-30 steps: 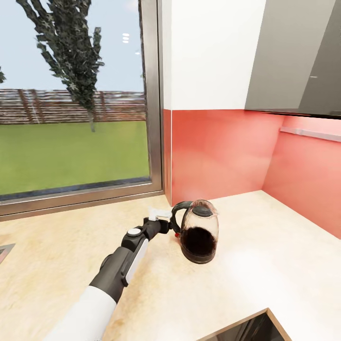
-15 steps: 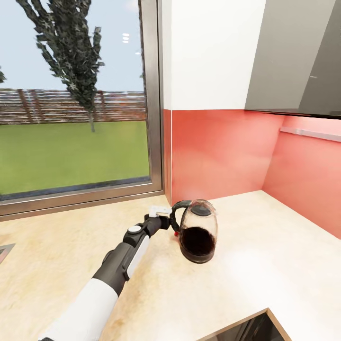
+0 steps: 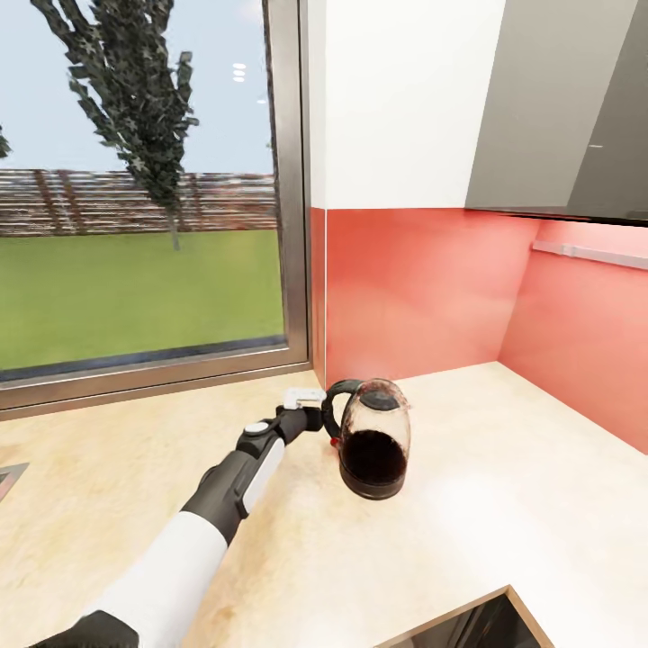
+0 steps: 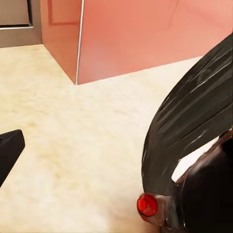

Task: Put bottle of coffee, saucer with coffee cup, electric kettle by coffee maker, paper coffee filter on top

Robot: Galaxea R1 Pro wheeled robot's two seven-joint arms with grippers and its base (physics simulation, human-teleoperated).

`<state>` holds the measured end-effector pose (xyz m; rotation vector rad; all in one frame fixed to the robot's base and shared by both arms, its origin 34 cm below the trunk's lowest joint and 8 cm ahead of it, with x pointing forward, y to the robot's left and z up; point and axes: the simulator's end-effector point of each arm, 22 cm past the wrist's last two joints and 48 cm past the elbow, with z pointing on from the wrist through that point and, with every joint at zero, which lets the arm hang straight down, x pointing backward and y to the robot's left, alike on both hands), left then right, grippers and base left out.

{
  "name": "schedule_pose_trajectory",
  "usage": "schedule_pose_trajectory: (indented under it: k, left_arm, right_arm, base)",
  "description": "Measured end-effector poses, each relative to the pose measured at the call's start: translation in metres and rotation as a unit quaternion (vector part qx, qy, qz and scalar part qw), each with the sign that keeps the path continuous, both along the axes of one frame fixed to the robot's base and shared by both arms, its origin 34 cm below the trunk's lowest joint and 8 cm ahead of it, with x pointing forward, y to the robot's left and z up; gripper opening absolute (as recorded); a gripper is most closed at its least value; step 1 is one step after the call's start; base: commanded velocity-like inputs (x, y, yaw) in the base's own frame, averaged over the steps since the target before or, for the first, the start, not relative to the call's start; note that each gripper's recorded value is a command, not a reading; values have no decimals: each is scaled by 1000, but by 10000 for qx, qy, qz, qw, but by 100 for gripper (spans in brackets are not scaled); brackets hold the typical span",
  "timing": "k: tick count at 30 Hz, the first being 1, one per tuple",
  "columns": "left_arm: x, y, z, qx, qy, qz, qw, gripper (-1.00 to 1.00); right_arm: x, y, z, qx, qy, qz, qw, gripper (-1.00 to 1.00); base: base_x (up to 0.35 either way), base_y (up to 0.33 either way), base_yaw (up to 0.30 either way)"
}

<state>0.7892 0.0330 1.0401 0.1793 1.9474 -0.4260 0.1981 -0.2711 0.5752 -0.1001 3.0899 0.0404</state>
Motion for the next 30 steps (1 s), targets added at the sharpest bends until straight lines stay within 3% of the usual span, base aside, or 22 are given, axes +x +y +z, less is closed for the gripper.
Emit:
schedule_pose_trajectory:
  k: [6,13,17,18,30]
  left_arm:
    - [3,0,1,-15,2,8,10000,100]
    - [2,-5,4,-371,64,31,9993,100]
    - [1,-6,4,-449,89,29,9989,100]
    - [1,-6,4,-454,88,27,9989,-100]
    - [1,-8,7,-507,57,7,9987,-100]
  right_arm:
    - [0,-1,0,-4,0,-8,10000,100]
    - [0,-1,0,-7,-2,-8,10000,100]
    - [0,-1,0,-7,0,-9,10000,100]
    - [0,-1,0,-7,-1,-8,10000,100]
    - [-1,-2,0,-16,6,-7,10000,100]
  base:
    - [0,0,0]
    - [0,0,0]
    - [0,0,0]
    - [0,0,0]
    - [0,0,0]
